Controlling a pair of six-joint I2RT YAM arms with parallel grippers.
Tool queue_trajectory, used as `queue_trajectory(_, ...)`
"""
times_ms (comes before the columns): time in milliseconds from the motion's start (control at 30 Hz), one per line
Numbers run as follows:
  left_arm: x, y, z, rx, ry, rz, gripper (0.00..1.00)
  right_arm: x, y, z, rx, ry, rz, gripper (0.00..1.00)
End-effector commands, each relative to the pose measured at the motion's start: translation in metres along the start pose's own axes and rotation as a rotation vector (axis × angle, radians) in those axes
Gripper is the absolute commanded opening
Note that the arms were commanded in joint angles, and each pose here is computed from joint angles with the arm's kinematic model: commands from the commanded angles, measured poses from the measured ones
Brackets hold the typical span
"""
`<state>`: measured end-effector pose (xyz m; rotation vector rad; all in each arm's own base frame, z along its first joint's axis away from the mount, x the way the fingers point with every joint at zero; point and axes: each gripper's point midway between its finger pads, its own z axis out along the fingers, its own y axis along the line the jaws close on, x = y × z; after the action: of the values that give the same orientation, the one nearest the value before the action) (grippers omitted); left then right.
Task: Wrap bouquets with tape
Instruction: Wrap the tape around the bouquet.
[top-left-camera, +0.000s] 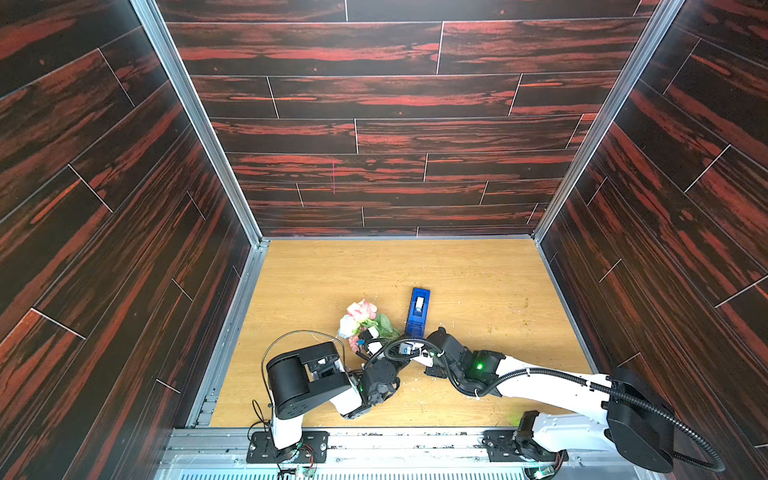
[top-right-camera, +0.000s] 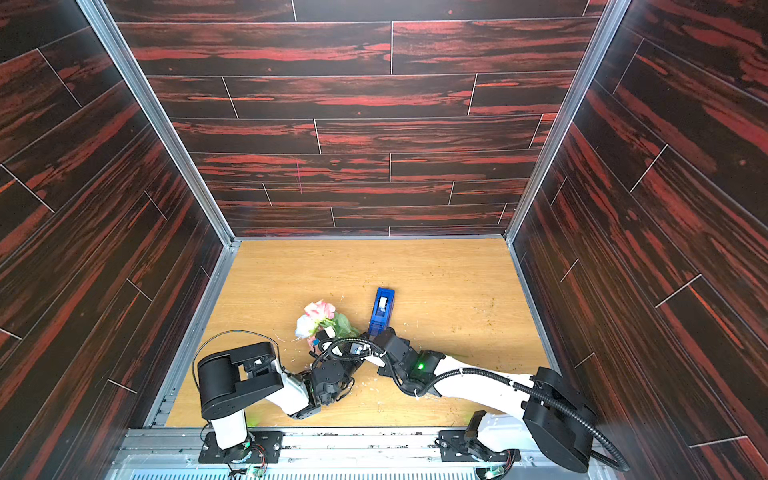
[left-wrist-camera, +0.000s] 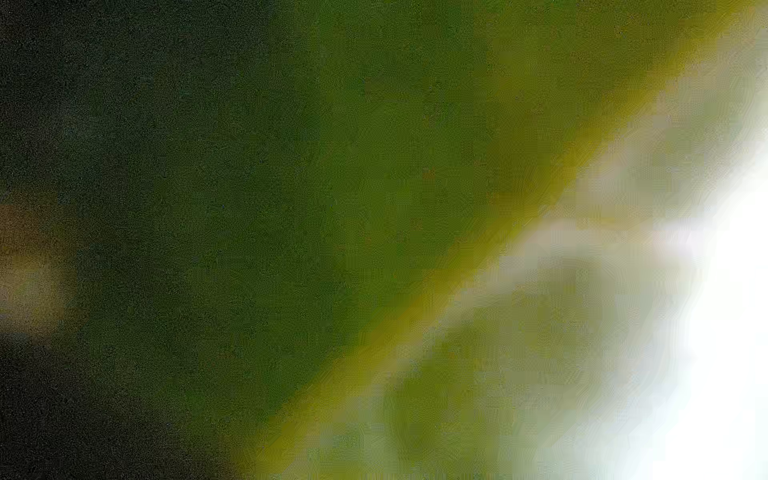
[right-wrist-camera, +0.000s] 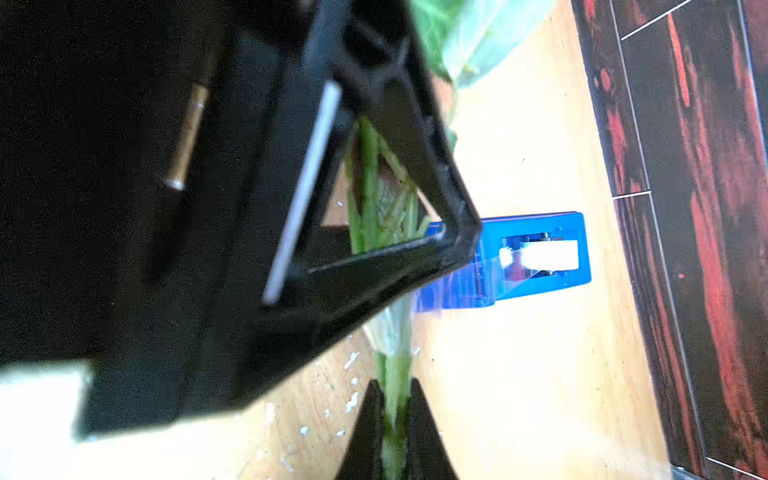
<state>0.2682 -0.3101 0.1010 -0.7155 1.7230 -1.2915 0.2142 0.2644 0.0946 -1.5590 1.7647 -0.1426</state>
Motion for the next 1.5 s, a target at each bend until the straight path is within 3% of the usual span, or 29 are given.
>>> queue_trajectory(0, -0.002, -0.006, 0.006, 0.015, -0.014, -0.004, 0.1, -0.003, 0.019, -0.007, -0.071, -0.029, -0.059, 0.0)
queue_trajectory(100, 0.0, -0.007, 0.007, 0.019, -0.004, 0.005, 0.03, -0.006, 0.027, -0.013, -0.123, -0.05, -0.059, 0.02)
queue_trajectory(167, 0.002, -0.008, 0.007, 0.023, 0.008, 0.018, 0.0, -0.007, 0.032, -0.018, -0.185, -0.06, -0.049, 0.26)
queue_trajectory(233, 0.003, -0.008, 0.007, 0.026, 0.019, 0.028, 0.0, -0.009, 0.031, -0.024, -0.233, -0.075, -0.016, 0.42)
queue_trajectory(467, 0.01, -0.014, 0.004, 0.048, 0.063, 0.071, 0.0, -0.018, 0.008, -0.041, -0.444, -0.176, 0.156, 0.55)
queue_trajectory(900, 0.008, -0.026, -0.001, 0.08, 0.074, 0.124, 0.0, -0.012, -0.001, -0.025, -0.849, -0.227, 0.384, 0.48)
queue_trajectory(1267, 0.008, -0.026, 0.0, 0.081, 0.074, 0.119, 0.0, -0.001, 0.015, -0.003, -0.945, -0.198, 0.413, 0.46)
queue_trajectory(1367, 0.007, -0.026, 0.0, 0.08, 0.071, 0.119, 0.0, 0.002, 0.017, 0.003, -0.944, -0.181, 0.416, 0.39)
queue_trajectory(1467, 0.007, -0.026, 0.0, 0.08, 0.069, 0.117, 0.0, 0.004, 0.016, 0.005, -0.921, -0.173, 0.413, 0.19)
